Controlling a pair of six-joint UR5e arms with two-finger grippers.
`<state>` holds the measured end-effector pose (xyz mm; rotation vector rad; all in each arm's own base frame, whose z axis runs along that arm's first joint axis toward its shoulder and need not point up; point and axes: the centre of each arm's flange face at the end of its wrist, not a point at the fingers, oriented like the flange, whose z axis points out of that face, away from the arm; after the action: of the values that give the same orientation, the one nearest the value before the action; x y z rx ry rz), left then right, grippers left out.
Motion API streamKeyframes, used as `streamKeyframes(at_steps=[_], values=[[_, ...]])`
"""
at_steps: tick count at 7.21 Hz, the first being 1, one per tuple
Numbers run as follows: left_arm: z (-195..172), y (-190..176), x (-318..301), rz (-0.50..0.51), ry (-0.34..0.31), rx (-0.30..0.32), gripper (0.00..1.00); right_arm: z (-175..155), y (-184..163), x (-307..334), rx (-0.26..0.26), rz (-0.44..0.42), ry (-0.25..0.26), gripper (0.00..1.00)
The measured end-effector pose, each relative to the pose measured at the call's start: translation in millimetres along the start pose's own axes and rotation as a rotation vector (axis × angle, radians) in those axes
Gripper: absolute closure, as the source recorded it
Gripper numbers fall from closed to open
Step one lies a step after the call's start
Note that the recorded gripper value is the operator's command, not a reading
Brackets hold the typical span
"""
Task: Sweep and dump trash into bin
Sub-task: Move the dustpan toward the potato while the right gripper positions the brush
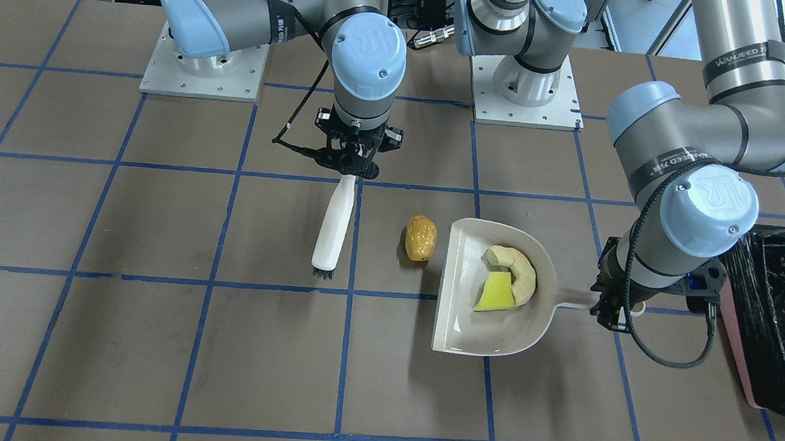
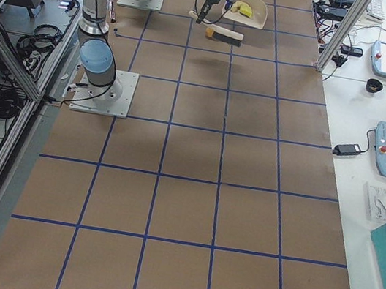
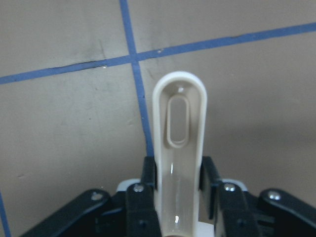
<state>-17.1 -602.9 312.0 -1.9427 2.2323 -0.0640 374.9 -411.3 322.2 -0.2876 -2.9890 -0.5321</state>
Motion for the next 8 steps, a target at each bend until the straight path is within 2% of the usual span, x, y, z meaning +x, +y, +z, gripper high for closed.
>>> streamKeyframes(at_steps=[2,4,5,6,8], values=[[19,-21,-37,-0.056,-0.04,0.021,1.0,15,13,-11,-0.015,0.008,0.024,1.0],[44,-22,-66,-0.116,0.003,0.04,1.0,44,25,-13,-0.043,0.014,0.057,1.0],[58,-19,-81,-0.142,0.038,0.056,1.0,59,30,-14,-0.046,0.015,0.056,1.0],[65,-15,-92,-0.161,0.063,0.076,1.0,72,37,-20,-0.041,0.019,0.045,1.0],[59,-9,-106,-0.193,0.087,0.104,1.0,78,45,-28,-0.017,0.036,0.02,1.0]])
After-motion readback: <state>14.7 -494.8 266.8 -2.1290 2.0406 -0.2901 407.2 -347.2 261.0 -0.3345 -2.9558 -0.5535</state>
